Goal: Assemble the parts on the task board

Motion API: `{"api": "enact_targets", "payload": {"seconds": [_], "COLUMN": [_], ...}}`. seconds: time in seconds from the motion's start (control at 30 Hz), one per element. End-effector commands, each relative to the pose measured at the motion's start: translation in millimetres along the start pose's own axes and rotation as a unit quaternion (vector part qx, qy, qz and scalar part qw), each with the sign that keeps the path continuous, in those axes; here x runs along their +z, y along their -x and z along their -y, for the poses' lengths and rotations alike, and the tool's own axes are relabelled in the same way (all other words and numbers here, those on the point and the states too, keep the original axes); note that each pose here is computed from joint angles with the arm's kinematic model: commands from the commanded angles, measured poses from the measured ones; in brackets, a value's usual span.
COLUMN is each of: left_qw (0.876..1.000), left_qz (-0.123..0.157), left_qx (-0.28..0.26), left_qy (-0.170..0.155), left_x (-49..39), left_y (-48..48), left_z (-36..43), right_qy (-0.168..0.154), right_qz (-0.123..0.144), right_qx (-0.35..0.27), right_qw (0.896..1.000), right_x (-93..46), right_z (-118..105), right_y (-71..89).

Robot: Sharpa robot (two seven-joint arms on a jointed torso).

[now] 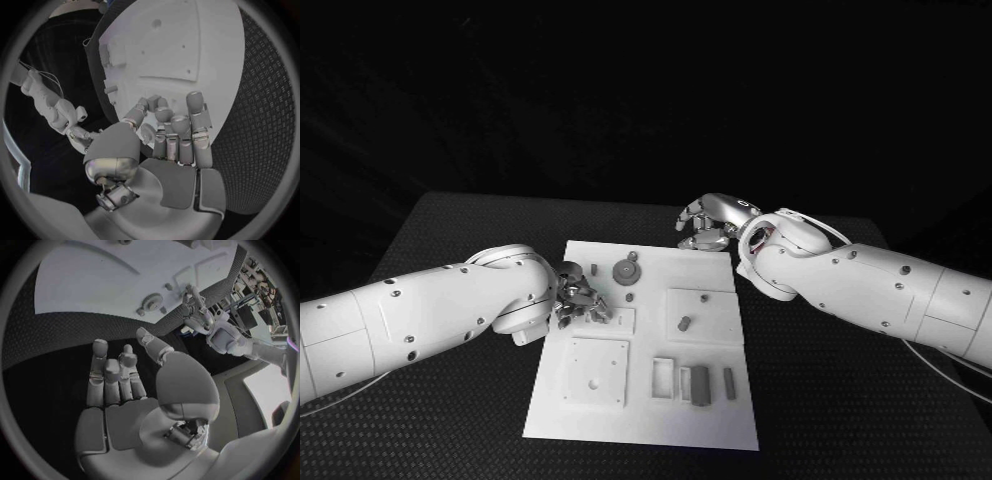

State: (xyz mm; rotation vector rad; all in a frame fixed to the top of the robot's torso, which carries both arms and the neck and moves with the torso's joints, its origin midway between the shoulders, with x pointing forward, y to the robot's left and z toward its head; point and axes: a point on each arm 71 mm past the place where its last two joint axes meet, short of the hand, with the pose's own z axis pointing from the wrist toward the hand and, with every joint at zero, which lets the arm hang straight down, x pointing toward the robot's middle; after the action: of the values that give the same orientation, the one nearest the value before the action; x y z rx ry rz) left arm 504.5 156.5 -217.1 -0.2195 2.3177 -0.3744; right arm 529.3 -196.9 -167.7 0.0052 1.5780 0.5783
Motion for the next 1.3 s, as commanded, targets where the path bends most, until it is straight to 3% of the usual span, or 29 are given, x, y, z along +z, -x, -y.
{"api": "enact_targets", "payload": {"seconds": [0.03,0.53,0.97,1.3], "left_qw": [1.000,0.999,0.999,0.999], "left_qz": [-0.003,0.003,-0.012,-0.017], "left_qx": [-0.022,-0.046,-0.039,-0.035], "left_qy": [0.001,0.005,0.004,0.006], "left_x": [1.3,1.3,1.2,1.0], "left_y": [-1.0,0.4,-3.0,-2.9], "left_z": [-1.6,-2.9,0.2,-2.0], "right_qy": [0.005,0.005,0.003,0.002], "right_qz": [-0.005,-0.006,-0.007,-0.007], "right_qx": [-0.001,-0.001,-0.001,-0.001], "right_qw": [1.000,1.000,1.000,1.000], "right_x": [0.1,0.2,0.1,0.3], "right_z": [-1.1,-1.2,0.2,0.8], "right_y": [-1.1,-1.7,-1.7,-2.2]}}
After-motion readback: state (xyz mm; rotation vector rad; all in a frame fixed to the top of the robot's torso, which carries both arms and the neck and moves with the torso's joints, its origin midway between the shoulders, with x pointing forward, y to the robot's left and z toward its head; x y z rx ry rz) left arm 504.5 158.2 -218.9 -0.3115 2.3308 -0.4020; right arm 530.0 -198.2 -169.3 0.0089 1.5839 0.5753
